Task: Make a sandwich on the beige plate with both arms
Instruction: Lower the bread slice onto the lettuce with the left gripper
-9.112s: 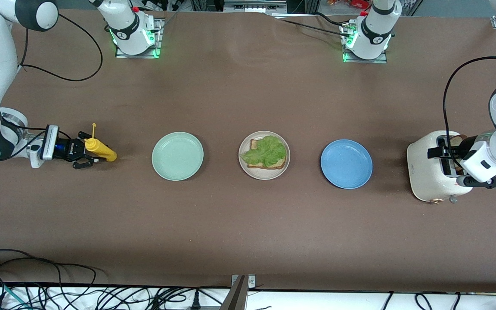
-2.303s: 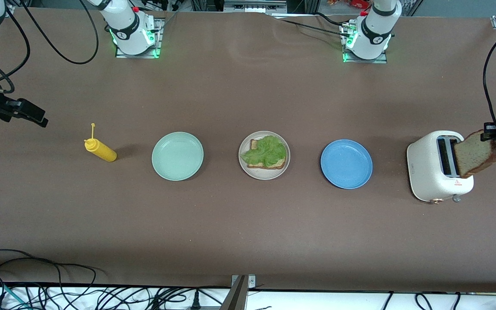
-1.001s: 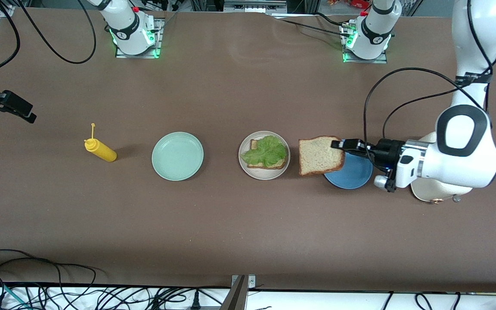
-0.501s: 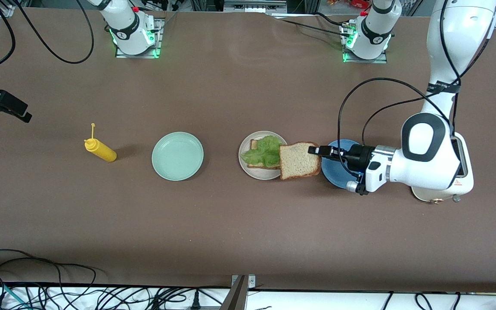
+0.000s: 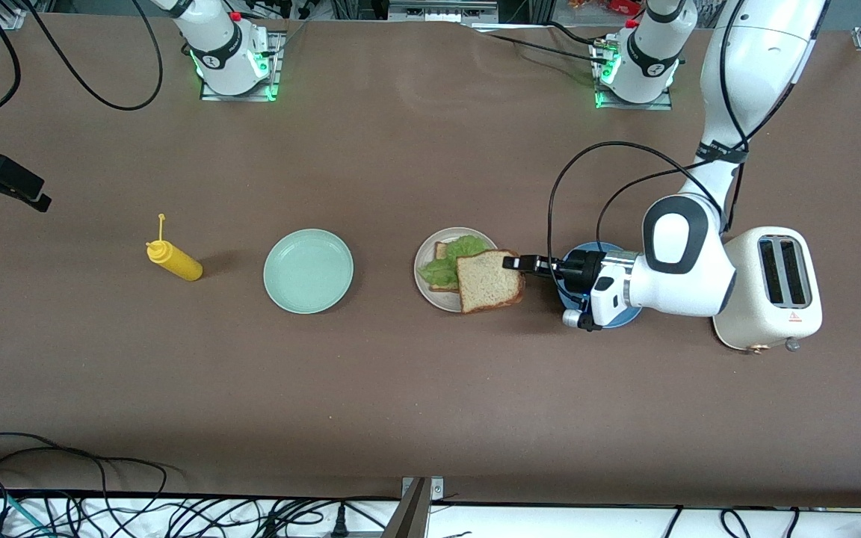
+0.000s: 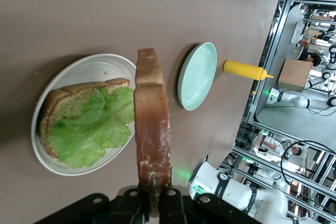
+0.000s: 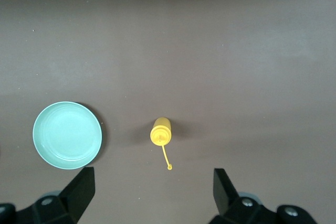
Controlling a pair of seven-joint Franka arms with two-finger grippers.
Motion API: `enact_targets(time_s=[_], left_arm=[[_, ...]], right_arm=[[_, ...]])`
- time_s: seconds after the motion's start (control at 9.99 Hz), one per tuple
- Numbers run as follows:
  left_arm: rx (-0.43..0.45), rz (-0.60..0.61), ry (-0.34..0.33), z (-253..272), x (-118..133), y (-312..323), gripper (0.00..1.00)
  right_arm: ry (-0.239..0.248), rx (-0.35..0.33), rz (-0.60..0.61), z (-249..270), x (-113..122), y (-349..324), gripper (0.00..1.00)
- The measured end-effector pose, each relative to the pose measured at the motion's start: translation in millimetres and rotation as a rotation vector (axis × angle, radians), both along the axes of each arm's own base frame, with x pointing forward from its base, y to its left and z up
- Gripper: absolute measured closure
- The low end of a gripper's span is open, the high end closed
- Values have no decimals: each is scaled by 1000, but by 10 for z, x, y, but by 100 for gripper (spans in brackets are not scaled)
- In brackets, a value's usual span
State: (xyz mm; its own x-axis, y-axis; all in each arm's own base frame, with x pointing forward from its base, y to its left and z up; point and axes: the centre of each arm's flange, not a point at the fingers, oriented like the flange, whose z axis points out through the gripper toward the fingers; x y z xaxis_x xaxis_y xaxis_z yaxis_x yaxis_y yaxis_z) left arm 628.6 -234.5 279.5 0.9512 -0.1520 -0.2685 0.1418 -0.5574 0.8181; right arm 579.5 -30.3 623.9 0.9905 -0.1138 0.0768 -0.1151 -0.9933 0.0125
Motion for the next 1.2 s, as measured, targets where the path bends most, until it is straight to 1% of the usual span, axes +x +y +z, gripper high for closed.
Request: enact_targets(time_s=[0.2, 0.5, 1.0, 1.2], left_arm=[[5, 12, -6, -65, -74, -198, 91], [41, 2, -14, -209, -242, -476, 91], [76, -6, -29, -324, -394, -710, 91], [85, -13, -20, -387, -460, -752, 91]], right_arm=[[-11, -1, 2, 53, 1, -5, 0], [-12, -1, 3, 59, 1, -3, 0], [-13, -1, 4, 66, 1, -4, 0], [-14, -1, 4, 74, 1, -4, 0]])
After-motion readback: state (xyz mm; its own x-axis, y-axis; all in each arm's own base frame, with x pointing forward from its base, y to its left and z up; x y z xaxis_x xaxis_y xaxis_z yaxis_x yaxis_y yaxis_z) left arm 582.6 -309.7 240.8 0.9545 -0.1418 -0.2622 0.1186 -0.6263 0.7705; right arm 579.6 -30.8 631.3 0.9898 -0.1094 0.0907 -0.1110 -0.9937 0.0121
